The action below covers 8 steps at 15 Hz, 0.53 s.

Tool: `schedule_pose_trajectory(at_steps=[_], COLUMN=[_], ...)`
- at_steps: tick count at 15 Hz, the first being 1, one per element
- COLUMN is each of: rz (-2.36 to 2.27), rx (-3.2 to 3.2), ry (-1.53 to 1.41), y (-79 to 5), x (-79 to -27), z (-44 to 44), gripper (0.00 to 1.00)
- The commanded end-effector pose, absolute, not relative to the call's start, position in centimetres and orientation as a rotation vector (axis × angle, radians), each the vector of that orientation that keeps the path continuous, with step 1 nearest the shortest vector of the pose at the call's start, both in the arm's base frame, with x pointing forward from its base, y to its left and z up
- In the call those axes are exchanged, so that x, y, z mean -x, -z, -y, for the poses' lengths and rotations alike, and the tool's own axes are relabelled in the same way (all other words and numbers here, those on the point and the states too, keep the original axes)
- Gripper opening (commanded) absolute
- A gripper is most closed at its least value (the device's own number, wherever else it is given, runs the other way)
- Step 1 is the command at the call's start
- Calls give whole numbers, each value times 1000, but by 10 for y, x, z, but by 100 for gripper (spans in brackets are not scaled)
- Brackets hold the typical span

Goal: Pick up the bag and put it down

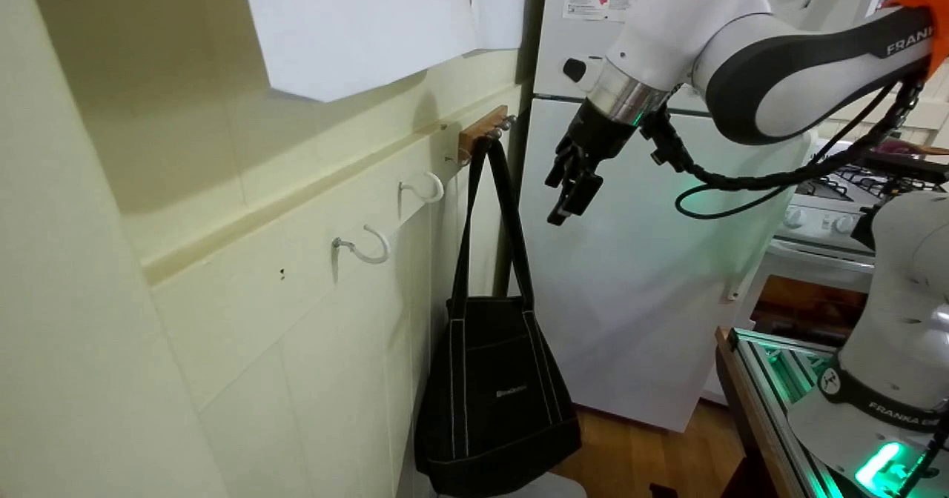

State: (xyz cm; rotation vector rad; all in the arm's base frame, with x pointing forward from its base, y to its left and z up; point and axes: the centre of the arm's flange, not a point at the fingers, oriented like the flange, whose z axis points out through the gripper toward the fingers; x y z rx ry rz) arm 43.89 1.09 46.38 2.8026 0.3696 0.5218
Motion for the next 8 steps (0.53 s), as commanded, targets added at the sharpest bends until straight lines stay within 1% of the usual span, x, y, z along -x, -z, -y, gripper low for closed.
schedule_pose_trajectory(at_steps=[1, 5, 8], rz=[-367, -371, -378], rx=[-2703, -2587, -2602], ry=[-579, -594, -575], y=[-452, -448, -454], x=[-449, -459, -453], z=[6, 22, 28], gripper=[100, 100, 100])
